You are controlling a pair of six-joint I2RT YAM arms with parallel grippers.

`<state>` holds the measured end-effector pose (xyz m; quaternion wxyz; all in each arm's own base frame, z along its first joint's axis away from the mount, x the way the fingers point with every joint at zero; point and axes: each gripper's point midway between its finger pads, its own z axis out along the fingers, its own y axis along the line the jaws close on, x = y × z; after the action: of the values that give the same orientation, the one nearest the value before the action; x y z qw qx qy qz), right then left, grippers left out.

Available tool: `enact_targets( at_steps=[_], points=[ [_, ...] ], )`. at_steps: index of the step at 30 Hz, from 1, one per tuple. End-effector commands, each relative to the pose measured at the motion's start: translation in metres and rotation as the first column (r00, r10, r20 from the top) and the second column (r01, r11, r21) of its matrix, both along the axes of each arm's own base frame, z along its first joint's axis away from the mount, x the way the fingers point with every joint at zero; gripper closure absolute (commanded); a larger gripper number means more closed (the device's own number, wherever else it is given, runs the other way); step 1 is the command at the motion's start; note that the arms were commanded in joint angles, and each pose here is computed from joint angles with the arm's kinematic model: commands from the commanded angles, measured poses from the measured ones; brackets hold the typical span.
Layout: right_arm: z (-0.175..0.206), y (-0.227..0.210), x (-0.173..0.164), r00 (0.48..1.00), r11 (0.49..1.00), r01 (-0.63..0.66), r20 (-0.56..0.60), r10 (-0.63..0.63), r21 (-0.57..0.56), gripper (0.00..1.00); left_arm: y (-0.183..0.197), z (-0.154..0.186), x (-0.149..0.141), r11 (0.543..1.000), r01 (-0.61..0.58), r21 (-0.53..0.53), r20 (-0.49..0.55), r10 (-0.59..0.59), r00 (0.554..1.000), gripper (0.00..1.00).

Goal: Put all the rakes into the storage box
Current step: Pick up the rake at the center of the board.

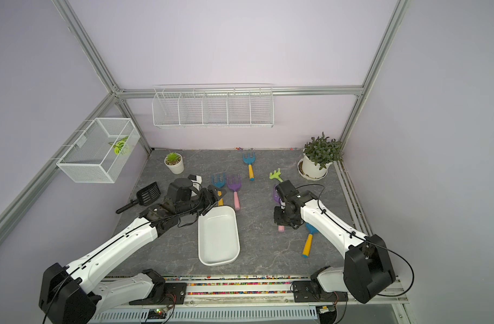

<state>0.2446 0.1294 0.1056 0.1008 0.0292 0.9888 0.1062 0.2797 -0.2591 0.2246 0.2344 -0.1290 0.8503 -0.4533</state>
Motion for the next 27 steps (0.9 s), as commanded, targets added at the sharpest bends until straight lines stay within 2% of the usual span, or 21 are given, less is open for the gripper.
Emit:
enact_targets(
  at_steps=[1,9,14,22,27],
  points=[
    [0.016,-0.001,-0.003,1.0,0.994,0.017,0.003,-0.017,0.109,1.0,-0.022,0.029,0.002,0.992,0.103,-0.079,0.084,-0.097,0.992,0.21],
    [0.052,-0.001,-0.003,0.994,0.933,0.075,0.042,-0.096,0.352,1.0,-0.051,0.047,0.002,0.966,0.22,-0.135,0.137,-0.201,0.97,0.25],
    [0.083,0.012,0.0,0.99,0.873,0.049,0.093,-0.108,0.485,1.0,-0.064,0.056,0.002,0.942,0.275,-0.192,0.158,-0.246,0.956,0.26],
    [0.139,0.043,0.009,0.981,0.707,-0.03,0.158,-0.116,0.707,1.0,-0.079,0.067,-0.003,0.911,0.342,-0.233,0.176,-0.306,0.936,0.25],
    [0.166,0.054,0.012,0.978,0.609,-0.063,0.171,-0.121,0.791,1.0,-0.089,0.074,-0.007,0.886,0.39,-0.249,0.189,-0.351,0.917,0.29]
  ],
)
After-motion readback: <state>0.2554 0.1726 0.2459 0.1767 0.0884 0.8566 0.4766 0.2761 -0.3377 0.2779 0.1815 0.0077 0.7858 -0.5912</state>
